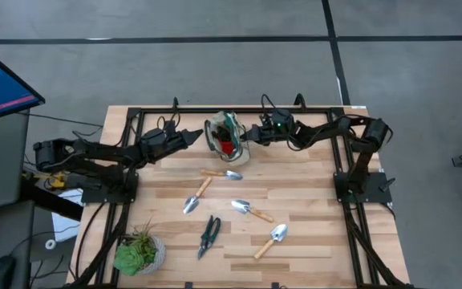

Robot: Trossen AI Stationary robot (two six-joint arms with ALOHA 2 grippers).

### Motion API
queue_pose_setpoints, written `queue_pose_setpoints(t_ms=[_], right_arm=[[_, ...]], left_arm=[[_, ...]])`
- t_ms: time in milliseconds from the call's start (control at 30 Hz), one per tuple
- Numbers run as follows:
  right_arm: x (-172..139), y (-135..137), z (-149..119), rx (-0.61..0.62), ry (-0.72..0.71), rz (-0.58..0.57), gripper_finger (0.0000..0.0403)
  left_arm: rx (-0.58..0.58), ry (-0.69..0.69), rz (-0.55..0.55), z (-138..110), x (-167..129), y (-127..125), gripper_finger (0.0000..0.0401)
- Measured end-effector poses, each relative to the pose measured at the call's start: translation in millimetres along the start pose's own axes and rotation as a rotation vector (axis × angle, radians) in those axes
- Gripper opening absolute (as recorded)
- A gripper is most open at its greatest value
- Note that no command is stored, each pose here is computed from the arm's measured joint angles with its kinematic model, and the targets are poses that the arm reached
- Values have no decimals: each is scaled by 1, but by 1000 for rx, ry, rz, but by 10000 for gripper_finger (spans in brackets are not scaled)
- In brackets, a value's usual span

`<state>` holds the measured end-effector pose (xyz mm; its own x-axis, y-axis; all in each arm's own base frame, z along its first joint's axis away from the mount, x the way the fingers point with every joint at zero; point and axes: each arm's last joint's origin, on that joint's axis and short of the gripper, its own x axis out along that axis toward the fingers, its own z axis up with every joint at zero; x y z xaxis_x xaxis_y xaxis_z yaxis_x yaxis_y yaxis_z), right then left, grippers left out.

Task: Pick & Place Garden tools in Gardening bag
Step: Adjust the gardening bag

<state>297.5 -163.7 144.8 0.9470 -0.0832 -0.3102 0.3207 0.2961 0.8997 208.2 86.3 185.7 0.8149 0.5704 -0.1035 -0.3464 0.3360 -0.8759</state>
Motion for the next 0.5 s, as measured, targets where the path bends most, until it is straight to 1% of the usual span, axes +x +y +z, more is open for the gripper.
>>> queue_pose_setpoints(t_ms=[133, 300, 400, 500], right_arm=[[-16, 4, 14, -9, -2, -18, 89], [-42, 11, 23, -72, 0, -127, 154], [-59, 19, 26, -110, -26, -200, 181], [-70, 32, 30, -185, -41, -307, 188]], left_arm=[[-2, 7, -12, 0, 0, -1, 3], [5, 11, -9, 0, 0, 0, 3], [33, 37, 41, -3, 0, 4, 2], [54, 84, 134, -7, -1, 14, 1]])
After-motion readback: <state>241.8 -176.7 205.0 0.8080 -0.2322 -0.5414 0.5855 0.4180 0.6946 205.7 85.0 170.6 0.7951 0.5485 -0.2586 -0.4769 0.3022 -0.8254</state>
